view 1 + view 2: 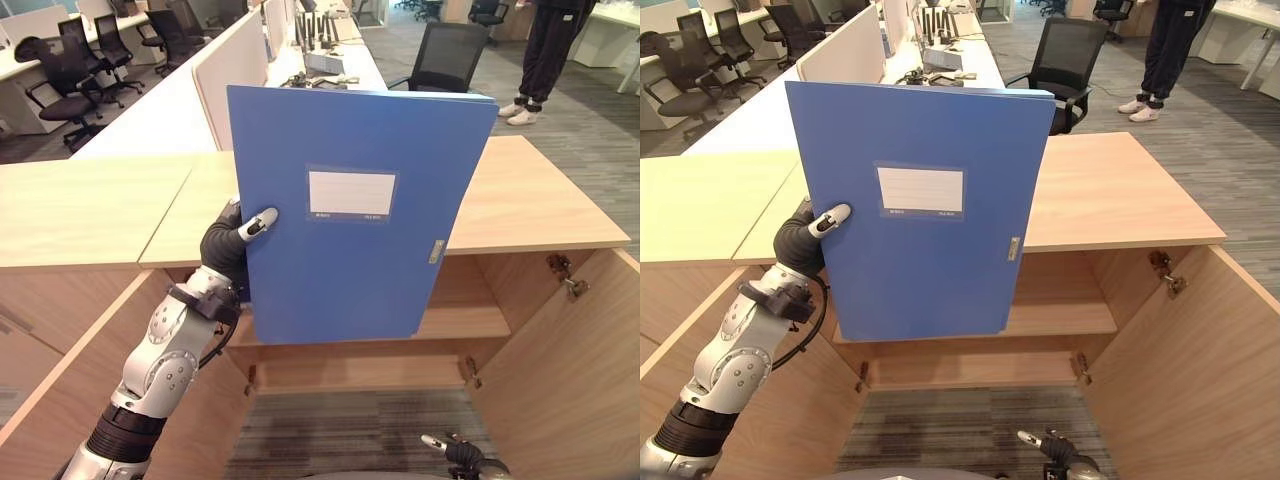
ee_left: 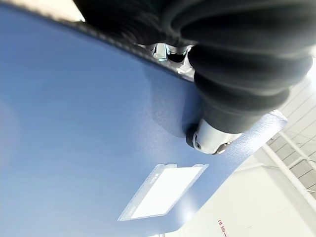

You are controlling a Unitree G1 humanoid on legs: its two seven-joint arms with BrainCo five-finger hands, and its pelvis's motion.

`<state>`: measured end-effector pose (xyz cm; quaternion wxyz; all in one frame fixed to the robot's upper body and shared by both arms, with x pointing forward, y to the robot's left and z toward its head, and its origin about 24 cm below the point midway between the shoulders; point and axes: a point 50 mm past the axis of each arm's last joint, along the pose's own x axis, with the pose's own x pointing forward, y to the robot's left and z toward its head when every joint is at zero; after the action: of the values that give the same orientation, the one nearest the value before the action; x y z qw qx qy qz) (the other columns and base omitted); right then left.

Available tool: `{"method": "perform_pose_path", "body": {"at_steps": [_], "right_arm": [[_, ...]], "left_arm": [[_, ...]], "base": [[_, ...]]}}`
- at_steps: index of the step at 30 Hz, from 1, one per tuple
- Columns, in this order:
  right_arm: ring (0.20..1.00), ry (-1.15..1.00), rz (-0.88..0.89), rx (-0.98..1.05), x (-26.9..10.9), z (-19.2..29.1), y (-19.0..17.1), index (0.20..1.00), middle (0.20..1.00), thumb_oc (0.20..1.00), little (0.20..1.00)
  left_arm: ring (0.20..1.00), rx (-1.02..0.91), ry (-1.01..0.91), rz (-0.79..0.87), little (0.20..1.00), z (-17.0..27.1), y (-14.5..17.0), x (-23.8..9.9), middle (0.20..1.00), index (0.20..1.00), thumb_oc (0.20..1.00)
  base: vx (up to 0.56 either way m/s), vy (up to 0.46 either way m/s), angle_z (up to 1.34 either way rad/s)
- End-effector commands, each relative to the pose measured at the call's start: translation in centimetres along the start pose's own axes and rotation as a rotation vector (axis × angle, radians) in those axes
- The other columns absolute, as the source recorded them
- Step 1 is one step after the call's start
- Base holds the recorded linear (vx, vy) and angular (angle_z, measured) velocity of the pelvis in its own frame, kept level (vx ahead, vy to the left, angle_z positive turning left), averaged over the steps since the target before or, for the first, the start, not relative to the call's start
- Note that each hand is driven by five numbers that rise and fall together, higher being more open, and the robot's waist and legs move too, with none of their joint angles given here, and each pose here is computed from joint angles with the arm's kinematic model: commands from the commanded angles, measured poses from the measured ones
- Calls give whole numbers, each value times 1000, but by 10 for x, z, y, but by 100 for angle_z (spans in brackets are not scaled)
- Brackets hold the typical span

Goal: Put the empty folder in the office cabinet

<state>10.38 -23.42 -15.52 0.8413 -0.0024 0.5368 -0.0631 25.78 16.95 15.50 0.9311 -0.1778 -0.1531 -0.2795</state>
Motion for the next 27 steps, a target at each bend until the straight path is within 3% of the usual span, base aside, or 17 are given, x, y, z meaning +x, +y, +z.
{"method": "perform_pose_path", "body": {"at_steps": [1,11,16,19,27], "right_arm": [[1000,-49,12,-83,7,31,4,1000,1000,1000,1000],[1000,-133,50,-38,6,50,11,1000,1000,1000,1000],[1000,-388,144,28,-9,96,14,1000,1000,1000,1000],[1000,-606,260,56,-37,135,6,1000,1000,1000,1000],[1000,-802,491,57,-78,178,7,1000,1000,1000,1000]], "left_arm": [[200,9,-118,-142,200,29,-18,17,200,200,200],[200,130,-36,-43,200,12,-3,2,200,200,200],[200,210,-21,26,200,12,9,-13,200,200,200],[200,229,11,51,200,9,18,-21,200,200,200],[200,240,53,95,200,1,31,-31,200,200,200]], "base": [[5,-3,-5],[9,-1,-4],[6,0,-2],[0,0,0],[2,0,0]]}}
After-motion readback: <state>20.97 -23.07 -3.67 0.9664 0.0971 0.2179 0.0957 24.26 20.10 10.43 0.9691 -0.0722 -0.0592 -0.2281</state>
